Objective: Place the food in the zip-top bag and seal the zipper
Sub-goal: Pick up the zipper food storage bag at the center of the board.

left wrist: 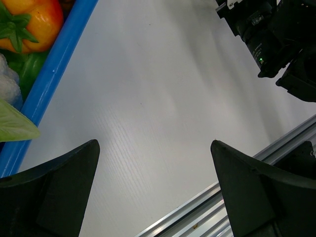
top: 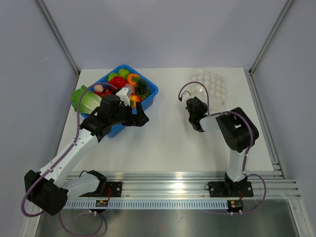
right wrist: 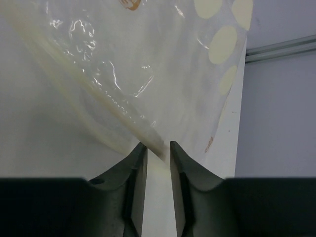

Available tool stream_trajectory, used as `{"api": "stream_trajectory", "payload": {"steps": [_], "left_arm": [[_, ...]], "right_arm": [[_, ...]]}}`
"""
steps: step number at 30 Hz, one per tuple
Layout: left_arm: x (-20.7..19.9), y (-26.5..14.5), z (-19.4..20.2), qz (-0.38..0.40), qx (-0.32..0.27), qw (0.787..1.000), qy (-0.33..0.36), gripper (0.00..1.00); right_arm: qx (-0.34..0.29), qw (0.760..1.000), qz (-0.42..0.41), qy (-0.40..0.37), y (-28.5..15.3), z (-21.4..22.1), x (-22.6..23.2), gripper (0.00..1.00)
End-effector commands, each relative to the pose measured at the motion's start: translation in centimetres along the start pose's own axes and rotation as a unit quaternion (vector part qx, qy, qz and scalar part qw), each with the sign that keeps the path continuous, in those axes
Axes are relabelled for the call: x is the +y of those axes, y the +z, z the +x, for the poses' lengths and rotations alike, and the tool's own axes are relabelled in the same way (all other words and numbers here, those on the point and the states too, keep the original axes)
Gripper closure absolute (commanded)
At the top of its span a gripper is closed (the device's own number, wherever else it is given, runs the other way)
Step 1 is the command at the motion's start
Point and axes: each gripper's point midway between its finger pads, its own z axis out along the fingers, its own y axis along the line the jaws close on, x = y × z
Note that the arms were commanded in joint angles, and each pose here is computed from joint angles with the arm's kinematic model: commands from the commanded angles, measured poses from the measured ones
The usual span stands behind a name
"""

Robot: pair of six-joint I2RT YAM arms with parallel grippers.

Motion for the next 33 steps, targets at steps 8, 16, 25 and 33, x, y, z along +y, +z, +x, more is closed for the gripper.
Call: {"api": "stream_trajectory", "payload": {"steps": [8, 16, 25, 33], "left_arm": [[-1.7, 0.1, -0.4, 0.040, 0.008, 0.999, 0.004, 0.01], [-4.0, 1.0, -2.0, 0.082, -0.001, 0.997, 0.001, 0.02], [-8.1, 3.9, -2.0, 0.120, 0.004, 0.993, 0.004, 0.04], [-10.7, 7.4, -0.7, 0.129, -0.001, 0.991, 0.022, 0.04]], "right_arm": [[-0.045, 0.991, 0.052, 0.117, -1.6, -3.8, -5.0, 1.00], [0.037, 0.953, -0.129, 0.273, -7.1, -7.7, -4.6, 1.00], [0.141, 0.860, -0.255, 0.418, -15.2, -9.0, -3.5, 1.00], [0.186, 0.809, -0.297, 0.471, -19.7, -9.7, -2.6, 1.00]]}}
